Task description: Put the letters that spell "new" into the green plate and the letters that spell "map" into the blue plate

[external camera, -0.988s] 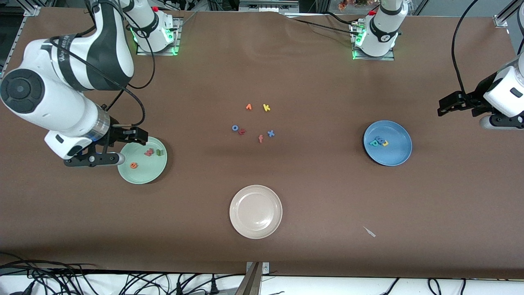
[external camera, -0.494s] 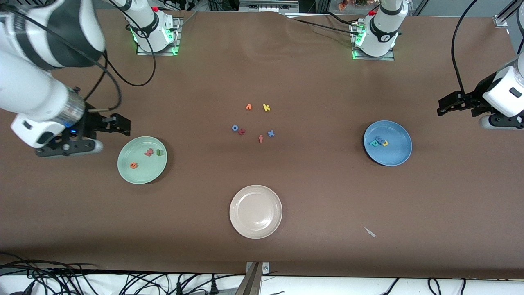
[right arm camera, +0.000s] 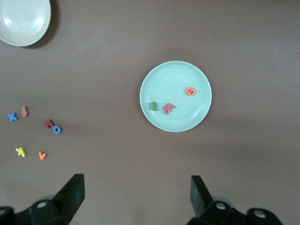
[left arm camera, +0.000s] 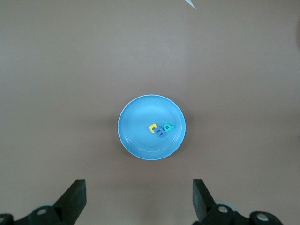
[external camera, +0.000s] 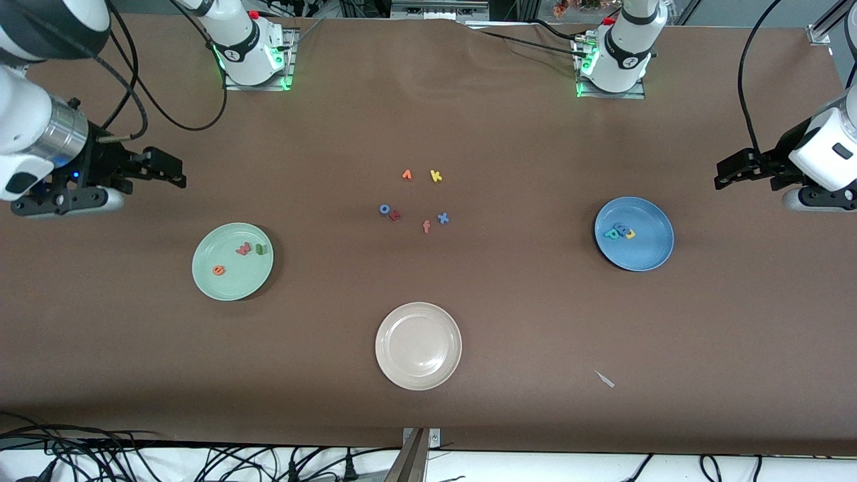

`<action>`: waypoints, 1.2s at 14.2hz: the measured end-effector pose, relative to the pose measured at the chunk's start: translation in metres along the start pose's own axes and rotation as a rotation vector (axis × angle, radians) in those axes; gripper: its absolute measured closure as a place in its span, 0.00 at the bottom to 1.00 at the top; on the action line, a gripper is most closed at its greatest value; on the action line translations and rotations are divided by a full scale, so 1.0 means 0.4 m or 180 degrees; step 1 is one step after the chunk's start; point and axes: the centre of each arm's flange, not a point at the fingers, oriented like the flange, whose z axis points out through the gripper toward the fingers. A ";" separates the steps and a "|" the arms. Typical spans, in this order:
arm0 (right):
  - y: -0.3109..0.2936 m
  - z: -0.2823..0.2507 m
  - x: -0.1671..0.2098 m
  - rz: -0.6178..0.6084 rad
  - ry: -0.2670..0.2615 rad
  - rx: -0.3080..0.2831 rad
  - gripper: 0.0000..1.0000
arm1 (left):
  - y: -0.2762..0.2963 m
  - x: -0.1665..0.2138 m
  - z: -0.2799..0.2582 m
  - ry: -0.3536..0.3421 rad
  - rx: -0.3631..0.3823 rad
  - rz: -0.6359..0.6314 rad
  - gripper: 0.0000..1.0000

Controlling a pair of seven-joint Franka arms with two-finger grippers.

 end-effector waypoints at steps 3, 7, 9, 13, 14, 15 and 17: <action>-0.006 -0.030 -0.031 -0.0052 0.0053 -0.0167 0.00 | 0.000 0.000 0.000 -0.0001 0.0000 0.0003 0.00; -0.023 -0.028 -0.037 -0.0100 0.0016 -0.0224 0.00 | 0.002 0.000 0.000 -0.0002 0.0000 0.0010 0.00; -0.022 -0.030 -0.038 -0.0098 0.0007 -0.0227 0.00 | 0.002 0.000 0.000 -0.0002 0.0000 0.0011 0.00; 0.050 -0.042 -0.039 0.0072 0.0016 -0.0229 0.00 | 0.003 0.000 0.000 -0.0003 0.0000 0.0015 0.00; 0.075 -0.051 -0.042 0.0129 0.0011 -0.0227 0.00 | 0.004 0.000 0.000 -0.0004 0.0000 0.0016 0.00; 0.086 -0.060 -0.045 0.0156 0.0007 -0.0226 0.00 | 0.004 0.000 0.000 -0.0004 0.0000 0.0017 0.00; 0.083 -0.070 -0.047 0.0151 0.0010 -0.0226 0.00 | 0.005 0.000 0.000 -0.0004 0.0000 0.0020 0.00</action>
